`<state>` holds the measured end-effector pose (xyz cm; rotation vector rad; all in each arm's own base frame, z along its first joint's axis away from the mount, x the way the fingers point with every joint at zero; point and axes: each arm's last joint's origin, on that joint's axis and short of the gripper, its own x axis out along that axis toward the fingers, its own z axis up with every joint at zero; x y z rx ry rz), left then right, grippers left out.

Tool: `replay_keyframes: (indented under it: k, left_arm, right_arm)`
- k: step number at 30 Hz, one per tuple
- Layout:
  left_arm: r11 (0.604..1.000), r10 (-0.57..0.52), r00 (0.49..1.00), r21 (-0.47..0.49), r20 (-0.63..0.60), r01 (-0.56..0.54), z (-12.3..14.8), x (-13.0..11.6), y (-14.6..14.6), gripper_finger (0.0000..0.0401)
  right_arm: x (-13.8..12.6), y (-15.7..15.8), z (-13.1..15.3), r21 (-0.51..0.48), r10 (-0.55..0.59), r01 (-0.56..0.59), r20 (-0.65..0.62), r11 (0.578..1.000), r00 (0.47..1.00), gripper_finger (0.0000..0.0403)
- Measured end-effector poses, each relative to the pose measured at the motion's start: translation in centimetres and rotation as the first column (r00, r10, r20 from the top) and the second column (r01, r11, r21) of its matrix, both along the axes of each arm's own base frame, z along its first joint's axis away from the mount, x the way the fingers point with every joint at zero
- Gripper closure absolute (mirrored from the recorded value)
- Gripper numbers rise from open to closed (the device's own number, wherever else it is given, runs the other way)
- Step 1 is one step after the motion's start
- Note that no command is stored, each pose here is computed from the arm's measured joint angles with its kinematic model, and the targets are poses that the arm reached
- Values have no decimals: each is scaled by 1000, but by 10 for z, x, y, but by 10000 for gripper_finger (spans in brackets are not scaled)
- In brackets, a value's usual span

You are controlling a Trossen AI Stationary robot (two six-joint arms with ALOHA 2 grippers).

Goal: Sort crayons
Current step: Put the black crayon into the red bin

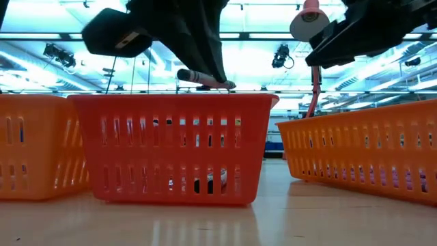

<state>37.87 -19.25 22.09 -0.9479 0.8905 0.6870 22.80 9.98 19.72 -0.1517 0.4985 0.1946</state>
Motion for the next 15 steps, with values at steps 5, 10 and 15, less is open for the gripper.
replay_keyframes:
  k: [5, 10, 15]
  left_arm:
    - [999, 37, 999, -18, -10, -37, -4, 0, -1, 343]
    - [999, -24, 998, 22, -58, 25, -2, -3, 4, 292]
    - [990, -122, 991, 70, -48, 125, 16, -6, 14, 269]
  right_arm:
    - [-2, 8, 2, -7, 41, -41, 30, 999, 999, 292]
    - [-1, 7, 3, -11, 33, -33, 40, 999, 999, 292]
    - [-1, 5, 2, -22, 31, -31, 27, 999, 999, 292]
